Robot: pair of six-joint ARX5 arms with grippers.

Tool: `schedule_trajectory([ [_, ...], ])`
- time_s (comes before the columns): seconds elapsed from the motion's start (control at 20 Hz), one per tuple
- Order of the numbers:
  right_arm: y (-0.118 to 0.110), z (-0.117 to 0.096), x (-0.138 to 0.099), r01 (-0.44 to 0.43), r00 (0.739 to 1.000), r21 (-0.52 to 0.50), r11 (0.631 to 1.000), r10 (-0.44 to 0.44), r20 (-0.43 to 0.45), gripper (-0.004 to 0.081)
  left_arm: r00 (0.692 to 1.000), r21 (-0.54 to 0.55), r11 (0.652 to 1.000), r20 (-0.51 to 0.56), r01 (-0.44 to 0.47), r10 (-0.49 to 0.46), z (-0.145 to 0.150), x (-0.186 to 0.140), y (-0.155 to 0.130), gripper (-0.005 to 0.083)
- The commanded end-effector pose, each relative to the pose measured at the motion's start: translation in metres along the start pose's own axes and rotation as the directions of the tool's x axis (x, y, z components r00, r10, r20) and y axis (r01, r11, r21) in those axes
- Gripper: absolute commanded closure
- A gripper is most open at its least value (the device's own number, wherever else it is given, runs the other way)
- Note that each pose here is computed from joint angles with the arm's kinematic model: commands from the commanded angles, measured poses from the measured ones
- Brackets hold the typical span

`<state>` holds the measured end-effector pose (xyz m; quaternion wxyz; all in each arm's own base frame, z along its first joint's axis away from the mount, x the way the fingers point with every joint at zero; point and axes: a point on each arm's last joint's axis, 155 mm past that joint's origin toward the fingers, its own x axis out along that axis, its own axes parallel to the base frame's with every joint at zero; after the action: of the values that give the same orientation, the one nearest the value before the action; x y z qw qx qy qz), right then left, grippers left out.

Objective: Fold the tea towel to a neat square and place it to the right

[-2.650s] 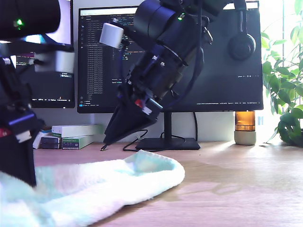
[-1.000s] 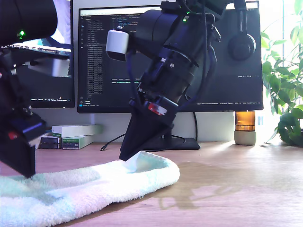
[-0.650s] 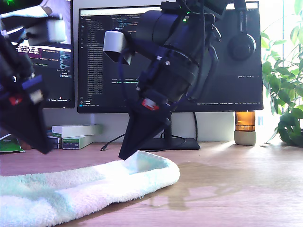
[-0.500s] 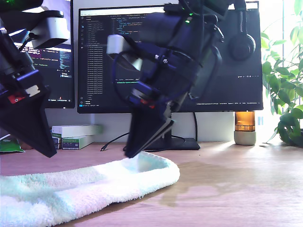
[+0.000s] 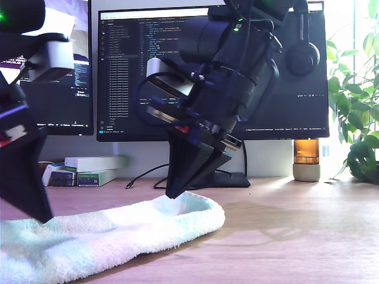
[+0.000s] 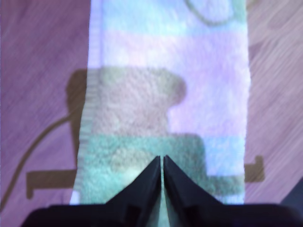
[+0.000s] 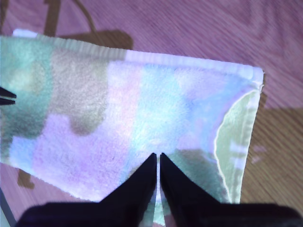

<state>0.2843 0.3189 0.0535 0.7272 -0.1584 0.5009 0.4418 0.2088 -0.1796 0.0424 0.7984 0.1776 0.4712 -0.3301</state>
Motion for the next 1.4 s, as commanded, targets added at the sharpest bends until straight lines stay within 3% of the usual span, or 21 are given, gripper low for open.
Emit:
schedule_trajectory([
  [0.0,0.001,0.001,0.003,0.0,1.0,0.022,1.0,0.0,0.0,0.0783,0.998,-0.02,1.0,-0.056,0.001,-0.002,-0.015,0.008,0.003,0.0797],
  [0.45,-0.012,-0.024,0.041,0.011,0.995,0.051,0.999,-0.007,-0.095,0.0783,0.975,-0.041,0.999,-0.218,0.022,-0.03,-0.048,0.038,0.001,0.0797],
  [0.65,-0.032,-0.039,0.053,0.061,0.988,0.039,0.997,-0.055,-0.146,0.0783,0.963,-0.06,0.994,-0.246,0.096,-0.108,-0.054,0.045,-0.015,0.0797],
  [0.9,-0.083,-0.049,0.038,0.13,0.982,0.093,0.987,-0.115,-0.15,0.0783,0.962,-0.045,0.981,-0.193,0.19,-0.195,-0.04,0.047,-0.042,0.0797],
  [1.05,-0.101,-0.051,0.031,0.141,0.983,0.136,0.981,-0.122,-0.138,0.0783,0.961,-0.052,0.968,-0.119,0.245,-0.249,-0.02,0.048,-0.062,0.0797],
  [1.15,-0.101,-0.045,0.032,0.132,0.987,0.132,0.982,-0.118,-0.113,0.0783,0.96,-0.049,0.961,-0.06,0.272,-0.275,-0.005,0.049,-0.074,0.0797],
  [1.35,-0.079,-0.018,0.042,0.101,0.995,0.057,0.993,-0.1,-0.028,0.0783,0.959,-0.064,0.957,0.011,0.283,-0.283,0.014,0.05,-0.085,0.0797],
])
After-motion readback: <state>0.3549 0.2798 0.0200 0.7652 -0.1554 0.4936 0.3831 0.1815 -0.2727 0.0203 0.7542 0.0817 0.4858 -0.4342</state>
